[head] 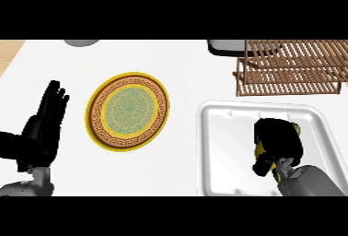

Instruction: Pick the lemon from the tray and place it in the tiered shelf

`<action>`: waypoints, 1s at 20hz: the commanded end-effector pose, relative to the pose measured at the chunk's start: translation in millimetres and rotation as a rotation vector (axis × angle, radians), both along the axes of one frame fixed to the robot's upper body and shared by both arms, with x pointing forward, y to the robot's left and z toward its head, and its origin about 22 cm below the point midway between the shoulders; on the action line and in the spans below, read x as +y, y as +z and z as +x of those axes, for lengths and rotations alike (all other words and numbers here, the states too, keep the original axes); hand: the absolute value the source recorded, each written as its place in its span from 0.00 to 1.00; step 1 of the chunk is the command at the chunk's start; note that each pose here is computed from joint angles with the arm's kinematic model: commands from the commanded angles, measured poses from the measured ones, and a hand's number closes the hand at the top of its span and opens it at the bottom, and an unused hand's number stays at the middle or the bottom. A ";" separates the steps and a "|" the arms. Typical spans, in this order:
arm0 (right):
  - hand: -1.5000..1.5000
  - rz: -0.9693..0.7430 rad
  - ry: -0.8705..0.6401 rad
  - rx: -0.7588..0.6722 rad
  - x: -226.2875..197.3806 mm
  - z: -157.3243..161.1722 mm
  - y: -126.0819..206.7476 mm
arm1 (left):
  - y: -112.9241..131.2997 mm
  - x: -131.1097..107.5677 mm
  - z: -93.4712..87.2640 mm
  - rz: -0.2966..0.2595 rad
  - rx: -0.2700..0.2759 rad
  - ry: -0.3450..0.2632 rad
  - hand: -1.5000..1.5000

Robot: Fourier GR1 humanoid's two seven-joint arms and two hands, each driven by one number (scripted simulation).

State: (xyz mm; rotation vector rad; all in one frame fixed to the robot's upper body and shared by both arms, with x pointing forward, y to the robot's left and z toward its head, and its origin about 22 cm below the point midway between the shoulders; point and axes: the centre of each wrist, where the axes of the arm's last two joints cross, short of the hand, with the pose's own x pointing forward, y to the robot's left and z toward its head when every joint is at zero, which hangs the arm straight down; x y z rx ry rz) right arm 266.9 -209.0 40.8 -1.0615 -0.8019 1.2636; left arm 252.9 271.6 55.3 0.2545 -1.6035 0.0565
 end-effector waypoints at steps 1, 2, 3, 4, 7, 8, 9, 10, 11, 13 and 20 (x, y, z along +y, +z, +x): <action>1.00 0.195 0.069 -0.034 -29.2 -22.7 3.9 | 3.4 6.8 -8.1 0.012 -0.004 0.015 0.50; 1.00 0.240 0.068 -0.028 -39.6 -20.0 7.1 | -1.9 3.9 -8.7 -0.011 0.024 0.003 0.50; 1.00 0.303 0.074 -0.031 -32.9 -15.4 8.3 | 7.1 5.4 4.1 0.018 -0.009 0.001 0.50; 1.00 0.336 0.082 -0.045 -45.3 -23.5 26.6 | -4.1 1.4 -2.8 0.012 0.010 0.009 0.50; 1.00 0.416 0.098 -0.069 -29.1 -44.5 40.1 | 4.9 4.8 9.1 0.003 0.013 0.007 0.50; 1.00 0.437 0.091 -0.075 -30.9 -42.2 50.4 | 12.2 3.5 -0.4 0.001 -0.006 -0.017 0.50; 1.00 0.453 0.086 -0.117 -41.5 -39.8 68.0 | -11.3 -7.0 -20.8 0.000 0.015 -0.008 0.50; 1.00 0.458 0.096 -0.165 -41.7 -46.9 85.3 | 0.7 9.3 -3.5 0.017 0.010 0.003 0.50; 1.00 0.558 0.070 -0.217 -29.8 -50.1 85.6 | -1.4 -14.0 -3.3 0.000 0.010 -0.001 0.50; 1.00 0.666 0.045 -0.327 -36.8 -55.3 104.4 | -14.0 0.9 3.4 -0.002 0.013 0.009 0.50; 1.00 0.660 -0.111 -0.576 -67.0 -81.9 191.8 | -5.0 -1.7 -6.3 0.003 0.002 0.001 0.50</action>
